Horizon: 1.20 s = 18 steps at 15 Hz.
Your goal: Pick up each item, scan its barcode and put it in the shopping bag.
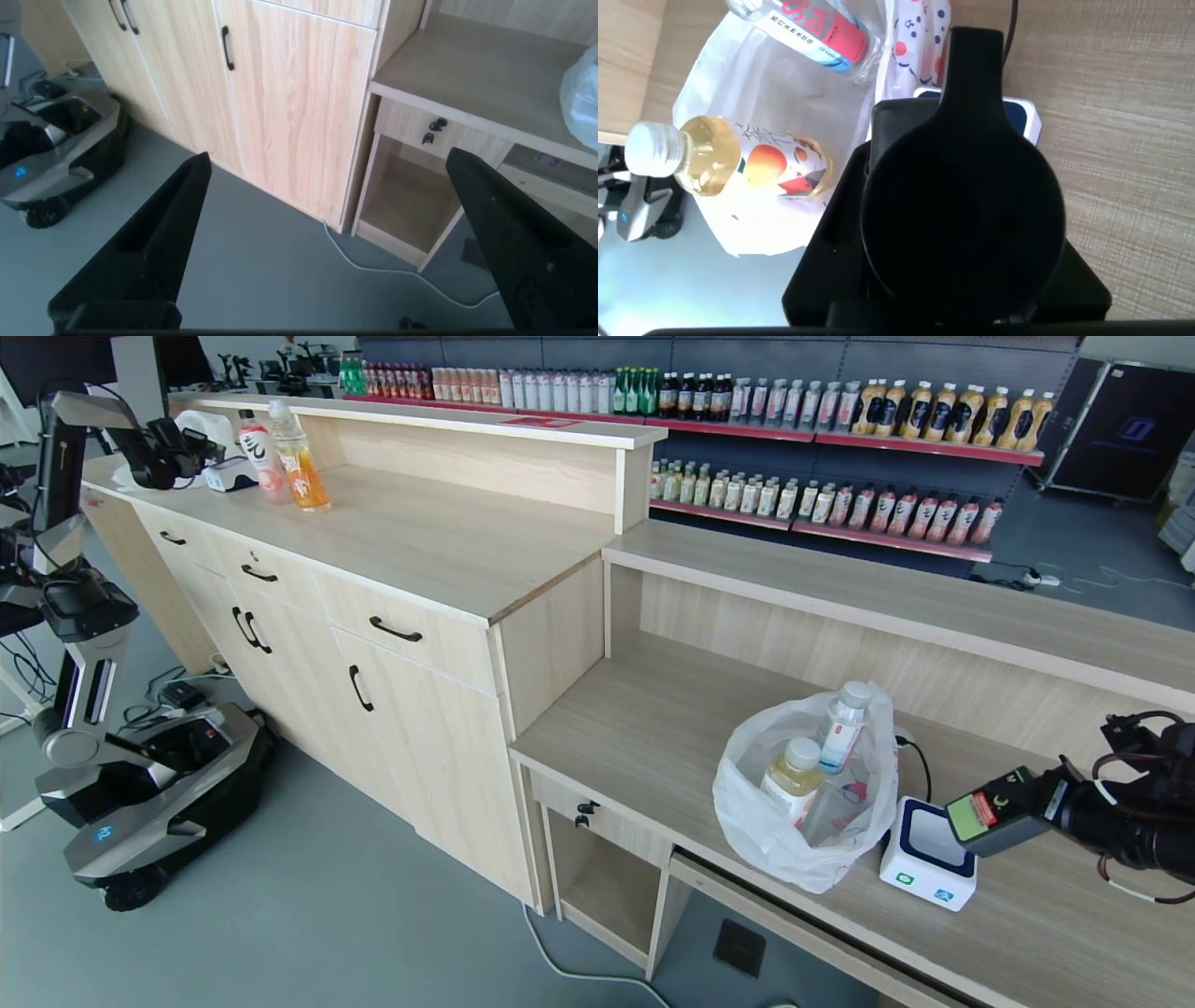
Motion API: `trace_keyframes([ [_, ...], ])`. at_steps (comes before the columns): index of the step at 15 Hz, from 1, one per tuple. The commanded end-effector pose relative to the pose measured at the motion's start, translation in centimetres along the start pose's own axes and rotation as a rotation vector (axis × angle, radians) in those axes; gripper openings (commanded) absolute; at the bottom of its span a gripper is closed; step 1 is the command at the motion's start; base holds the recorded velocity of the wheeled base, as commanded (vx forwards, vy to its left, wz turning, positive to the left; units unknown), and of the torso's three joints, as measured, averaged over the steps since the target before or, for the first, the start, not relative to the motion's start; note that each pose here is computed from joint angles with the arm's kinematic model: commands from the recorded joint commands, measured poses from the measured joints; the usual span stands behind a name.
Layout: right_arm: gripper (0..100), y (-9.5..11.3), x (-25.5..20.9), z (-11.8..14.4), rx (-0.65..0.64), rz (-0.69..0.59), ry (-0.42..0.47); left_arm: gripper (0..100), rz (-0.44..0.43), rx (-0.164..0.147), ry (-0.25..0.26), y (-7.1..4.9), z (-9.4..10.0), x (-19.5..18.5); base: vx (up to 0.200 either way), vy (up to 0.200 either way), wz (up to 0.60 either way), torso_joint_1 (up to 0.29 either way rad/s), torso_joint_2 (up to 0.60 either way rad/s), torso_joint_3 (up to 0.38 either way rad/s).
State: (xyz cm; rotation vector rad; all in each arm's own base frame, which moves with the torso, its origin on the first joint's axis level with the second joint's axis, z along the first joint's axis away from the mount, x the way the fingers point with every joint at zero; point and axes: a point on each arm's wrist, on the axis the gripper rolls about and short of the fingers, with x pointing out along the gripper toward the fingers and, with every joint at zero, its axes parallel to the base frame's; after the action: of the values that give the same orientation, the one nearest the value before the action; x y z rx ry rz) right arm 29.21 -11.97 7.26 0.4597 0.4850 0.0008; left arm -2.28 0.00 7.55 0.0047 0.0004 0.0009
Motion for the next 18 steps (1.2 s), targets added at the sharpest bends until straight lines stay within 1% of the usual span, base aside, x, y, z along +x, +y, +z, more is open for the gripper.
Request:
trace_keyframes([
  [1,0,-0.2,0.8,-0.2,0.006,0.003,0.013,100,0.001,0.000,0.000,0.0,0.0,0.0,0.000,0.000,0.00,0.000,0.00,0.000],
  [4,0,-0.1,1.8,0.2,-0.006,0.018,0.006,100,0.001,0.000,0.000,0.0,0.0,0.0,0.000,0.000,0.00,0.000,0.00,0.000],
  [9,0,0.3,3.3,-0.4,-0.015,0.040,0.029,100,0.001,0.000,0.000,0.0,0.0,0.0,0.000,0.000,0.00,0.000,0.00,0.000],
  [15,0,0.1,4.2,-0.9,-0.015,0.045,0.044,100,0.001,0.000,0.000,0.0,0.0,0.0,0.000,0.000,0.00,0.000,0.00,0.000],
  [18,0,0.3,5.0,-0.5,-0.025,0.057,0.030,100,0.001,0.000,0.000,0.0,0.0,0.0,0.000,0.000,0.00,0.000,0.00,0.000],
])
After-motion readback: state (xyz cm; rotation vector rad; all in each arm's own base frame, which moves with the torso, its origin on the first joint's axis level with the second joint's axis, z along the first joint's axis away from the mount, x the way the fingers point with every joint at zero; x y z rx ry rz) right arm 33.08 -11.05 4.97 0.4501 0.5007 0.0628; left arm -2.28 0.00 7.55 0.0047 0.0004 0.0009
